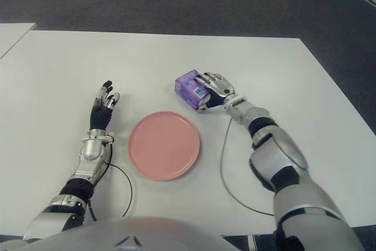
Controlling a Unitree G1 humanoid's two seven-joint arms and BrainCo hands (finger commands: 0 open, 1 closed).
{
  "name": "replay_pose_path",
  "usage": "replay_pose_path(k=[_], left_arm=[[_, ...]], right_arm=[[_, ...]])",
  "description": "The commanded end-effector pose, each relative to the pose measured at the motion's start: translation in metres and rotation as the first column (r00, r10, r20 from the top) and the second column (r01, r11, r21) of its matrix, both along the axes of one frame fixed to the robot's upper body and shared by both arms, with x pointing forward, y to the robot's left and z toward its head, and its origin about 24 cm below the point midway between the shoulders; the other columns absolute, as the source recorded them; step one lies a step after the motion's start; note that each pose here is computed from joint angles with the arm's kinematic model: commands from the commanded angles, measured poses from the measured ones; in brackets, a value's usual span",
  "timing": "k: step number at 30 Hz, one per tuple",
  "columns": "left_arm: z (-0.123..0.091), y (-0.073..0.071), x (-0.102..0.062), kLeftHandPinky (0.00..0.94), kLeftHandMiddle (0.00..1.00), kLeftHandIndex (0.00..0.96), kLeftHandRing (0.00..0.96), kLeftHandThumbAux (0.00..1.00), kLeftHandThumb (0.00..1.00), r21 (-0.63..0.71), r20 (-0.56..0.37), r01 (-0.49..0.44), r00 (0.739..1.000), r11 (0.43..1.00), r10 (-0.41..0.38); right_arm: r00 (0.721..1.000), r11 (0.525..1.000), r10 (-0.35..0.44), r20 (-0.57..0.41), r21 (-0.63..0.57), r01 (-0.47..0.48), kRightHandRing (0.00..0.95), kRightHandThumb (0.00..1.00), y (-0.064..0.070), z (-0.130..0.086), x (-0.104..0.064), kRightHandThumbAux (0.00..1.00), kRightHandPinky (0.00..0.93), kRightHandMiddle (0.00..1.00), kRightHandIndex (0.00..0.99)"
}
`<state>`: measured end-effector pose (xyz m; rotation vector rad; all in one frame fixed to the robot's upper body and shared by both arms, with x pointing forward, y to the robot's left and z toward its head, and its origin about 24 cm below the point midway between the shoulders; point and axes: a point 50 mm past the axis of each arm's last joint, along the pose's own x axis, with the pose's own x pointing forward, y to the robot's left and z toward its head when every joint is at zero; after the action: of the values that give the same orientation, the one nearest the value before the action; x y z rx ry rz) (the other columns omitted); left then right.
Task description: Put the tissue paper into the plate.
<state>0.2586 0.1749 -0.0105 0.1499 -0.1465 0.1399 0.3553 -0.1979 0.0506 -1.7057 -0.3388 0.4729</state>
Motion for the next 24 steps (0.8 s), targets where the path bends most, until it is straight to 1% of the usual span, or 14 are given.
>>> replay_pose_path(k=[1, 3, 6, 9, 10, 11, 12, 13, 17, 24], left_arm=[[-0.014, -0.004, -0.011, 0.0, 0.0, 0.0, 0.0, 0.392, 0.0, -0.009, -0.063, 0.003, 0.998, 1.0, -0.003], [-0.013, -0.004, -0.011, 0.0, 0.0, 0.0, 0.0, 0.395, 0.0, -0.01, -0.063, 0.004, 0.998, 1.0, -0.005], [-0.014, -0.005, -0.01, 0.0, 0.0, 0.0, 0.0, 0.396, 0.0, -0.016, -0.064, 0.008, 0.998, 1.0, -0.009], [-0.014, -0.005, -0.01, 0.0, 0.0, 0.0, 0.0, 0.398, 0.0, -0.016, -0.065, 0.01, 0.998, 1.0, -0.011], [-0.014, -0.005, -0.01, 0.0, 0.0, 0.0, 0.0, 0.398, 0.0, -0.014, -0.064, 0.01, 0.998, 1.0, -0.01], [-0.014, -0.006, -0.01, 0.0, 0.0, 0.0, 0.0, 0.399, 0.0, -0.012, -0.063, 0.01, 0.998, 1.0, -0.01], [-0.014, -0.006, -0.009, 0.0, 0.0, 0.0, 0.0, 0.401, 0.0, -0.011, -0.063, 0.01, 0.998, 1.0, -0.01], [-0.014, -0.006, -0.009, 0.0, 0.0, 0.0, 0.0, 0.402, 0.0, -0.01, -0.063, 0.01, 0.998, 1.0, -0.01], [-0.014, -0.006, -0.008, 0.0, 0.0, 0.0, 0.0, 0.399, 0.0, -0.016, -0.068, 0.011, 0.998, 1.0, -0.012], [-0.014, -0.006, -0.007, 0.0, 0.0, 0.0, 0.0, 0.391, 0.0, -0.022, -0.063, 0.004, 0.998, 1.0, -0.005]], right_arm=[[0.997, 0.994, 0.073, -0.003, -0.081, -0.073, 0.0, 0.0, -0.014, -0.001, -0.009, 0.484, 0.0, 0.027, 0.0], [0.996, 0.992, 0.089, 0.008, -0.091, -0.088, 0.0, 0.0, -0.017, 0.002, -0.01, 0.487, 0.0, 0.027, 0.0], [0.994, 0.987, 0.109, 0.016, -0.117, -0.106, 0.0, 0.0, -0.024, 0.01, -0.012, 0.489, 0.0, 0.017, 0.0], [0.993, 0.985, 0.117, 0.019, -0.132, -0.114, 0.0, 0.0, -0.029, 0.015, -0.014, 0.495, 0.0, 0.013, 0.0], [0.993, 0.984, 0.118, 0.022, -0.137, -0.114, 0.0, 0.0, -0.037, 0.019, -0.017, 0.496, 0.0, 0.012, 0.0], [0.993, 0.984, 0.112, 0.026, -0.144, -0.107, 0.0, 0.0, -0.049, 0.024, -0.022, 0.499, 0.0, 0.012, 0.0], [0.994, 0.984, 0.107, 0.029, -0.149, -0.102, 0.0, 0.0, -0.058, 0.027, -0.026, 0.501, 0.0, 0.011, 0.0], [0.994, 0.983, 0.104, 0.03, -0.152, -0.099, 0.0, 0.0, -0.063, 0.029, -0.029, 0.501, 0.0, 0.01, 0.0], [0.995, 0.986, 0.096, 0.033, -0.142, -0.091, 0.0, 0.0, -0.062, 0.023, -0.033, 0.509, 0.0, 0.003, 0.0], [0.996, 0.986, 0.085, 0.032, -0.143, -0.079, 0.0, 0.0, -0.066, 0.011, -0.037, 0.533, 0.0, 0.0, 0.0]])
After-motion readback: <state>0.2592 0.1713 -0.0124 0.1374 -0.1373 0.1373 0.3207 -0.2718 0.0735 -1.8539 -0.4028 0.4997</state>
